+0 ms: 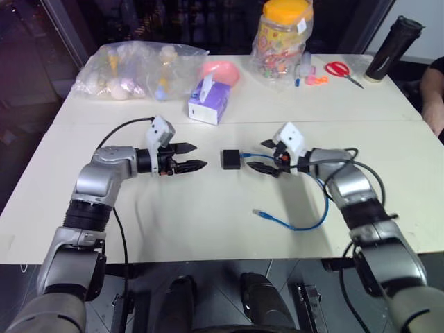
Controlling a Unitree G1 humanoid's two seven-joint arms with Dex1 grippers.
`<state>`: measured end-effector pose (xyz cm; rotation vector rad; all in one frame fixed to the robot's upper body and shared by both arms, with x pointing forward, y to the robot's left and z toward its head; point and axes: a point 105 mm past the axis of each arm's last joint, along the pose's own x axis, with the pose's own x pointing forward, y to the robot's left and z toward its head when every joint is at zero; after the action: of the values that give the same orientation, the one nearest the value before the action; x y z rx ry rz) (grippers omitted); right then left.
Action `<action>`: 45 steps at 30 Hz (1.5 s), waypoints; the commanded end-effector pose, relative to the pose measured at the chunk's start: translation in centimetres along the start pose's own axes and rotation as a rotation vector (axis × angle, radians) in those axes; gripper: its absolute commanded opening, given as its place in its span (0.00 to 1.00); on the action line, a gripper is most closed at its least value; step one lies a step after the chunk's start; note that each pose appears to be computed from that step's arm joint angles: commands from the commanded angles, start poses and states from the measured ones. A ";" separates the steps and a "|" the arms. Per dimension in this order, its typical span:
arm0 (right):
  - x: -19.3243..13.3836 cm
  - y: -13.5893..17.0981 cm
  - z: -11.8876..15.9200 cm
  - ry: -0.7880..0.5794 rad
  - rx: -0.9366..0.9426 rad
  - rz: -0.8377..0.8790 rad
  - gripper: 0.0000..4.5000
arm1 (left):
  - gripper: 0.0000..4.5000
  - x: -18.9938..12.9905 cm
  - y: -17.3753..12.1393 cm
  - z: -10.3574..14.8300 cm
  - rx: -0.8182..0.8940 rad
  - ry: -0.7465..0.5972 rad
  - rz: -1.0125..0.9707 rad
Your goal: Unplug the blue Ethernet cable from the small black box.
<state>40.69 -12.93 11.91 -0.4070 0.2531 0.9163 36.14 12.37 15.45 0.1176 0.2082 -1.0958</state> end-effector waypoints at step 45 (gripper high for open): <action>-5.4 0.4 13.2 -0.311 -1.128 -0.462 0.01 | 0.80 6.3 2.1 8.7 -0.336 -0.370 -0.216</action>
<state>38.49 -11.00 23.87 -1.2855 -0.6069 0.5918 41.58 6.34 20.16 -0.4342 0.1471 -1.2329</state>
